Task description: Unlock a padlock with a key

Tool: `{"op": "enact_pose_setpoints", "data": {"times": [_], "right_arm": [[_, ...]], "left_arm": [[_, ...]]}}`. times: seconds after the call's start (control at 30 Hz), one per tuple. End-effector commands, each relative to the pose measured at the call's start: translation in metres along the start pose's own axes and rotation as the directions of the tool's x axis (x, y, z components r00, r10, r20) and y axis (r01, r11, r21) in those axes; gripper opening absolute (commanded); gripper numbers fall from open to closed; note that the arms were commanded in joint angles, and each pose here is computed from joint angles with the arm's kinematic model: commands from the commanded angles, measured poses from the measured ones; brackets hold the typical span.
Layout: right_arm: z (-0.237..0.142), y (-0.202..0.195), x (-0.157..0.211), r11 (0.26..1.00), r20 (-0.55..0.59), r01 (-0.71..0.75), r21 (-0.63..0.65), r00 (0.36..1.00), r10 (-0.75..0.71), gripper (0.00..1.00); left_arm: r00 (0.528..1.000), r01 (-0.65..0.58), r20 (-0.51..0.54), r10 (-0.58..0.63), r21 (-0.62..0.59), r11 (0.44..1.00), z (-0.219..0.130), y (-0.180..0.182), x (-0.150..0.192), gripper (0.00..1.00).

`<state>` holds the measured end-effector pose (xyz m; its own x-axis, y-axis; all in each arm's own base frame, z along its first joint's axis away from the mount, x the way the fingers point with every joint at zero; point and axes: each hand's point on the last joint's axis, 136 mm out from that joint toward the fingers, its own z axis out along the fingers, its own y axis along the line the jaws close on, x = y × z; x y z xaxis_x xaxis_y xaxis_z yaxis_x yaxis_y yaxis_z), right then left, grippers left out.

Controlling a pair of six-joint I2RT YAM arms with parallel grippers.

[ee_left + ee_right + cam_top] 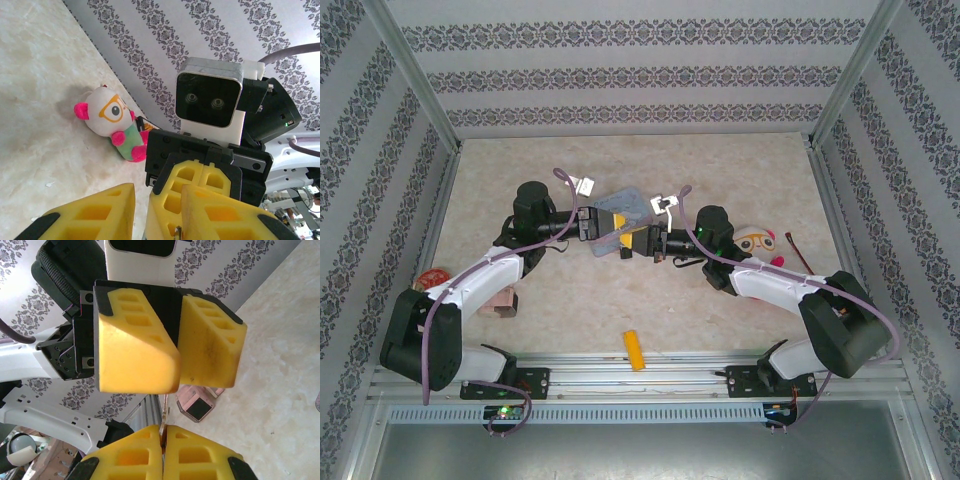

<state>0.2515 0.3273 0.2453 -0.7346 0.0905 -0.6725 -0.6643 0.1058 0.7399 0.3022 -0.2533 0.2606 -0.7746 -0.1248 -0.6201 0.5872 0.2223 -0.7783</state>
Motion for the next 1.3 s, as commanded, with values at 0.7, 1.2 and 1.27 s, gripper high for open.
{"op": "enact_pose_setpoints", "data": {"times": [0.7,1.2,1.27], "right_arm": [[-0.014,-0.011,-0.023,0.998,0.187,0.029,0.055,0.982,-0.039,0.48],[0.006,0.003,-0.046,0.996,0.211,0.092,-0.011,0.974,-0.088,0.48],[0.008,0.004,-0.047,0.995,0.208,0.099,-0.019,0.974,-0.093,0.47]], "left_arm": [[0.964,-0.139,0.210,0.165,-0.133,0.981,-0.019,-0.014,-0.030,0.00],[0.959,-0.083,0.261,0.109,-0.108,0.991,-0.016,-0.008,-0.040,0.00],[0.960,-0.079,0.260,0.103,-0.104,0.991,-0.015,-0.007,-0.040,0.00]]}}
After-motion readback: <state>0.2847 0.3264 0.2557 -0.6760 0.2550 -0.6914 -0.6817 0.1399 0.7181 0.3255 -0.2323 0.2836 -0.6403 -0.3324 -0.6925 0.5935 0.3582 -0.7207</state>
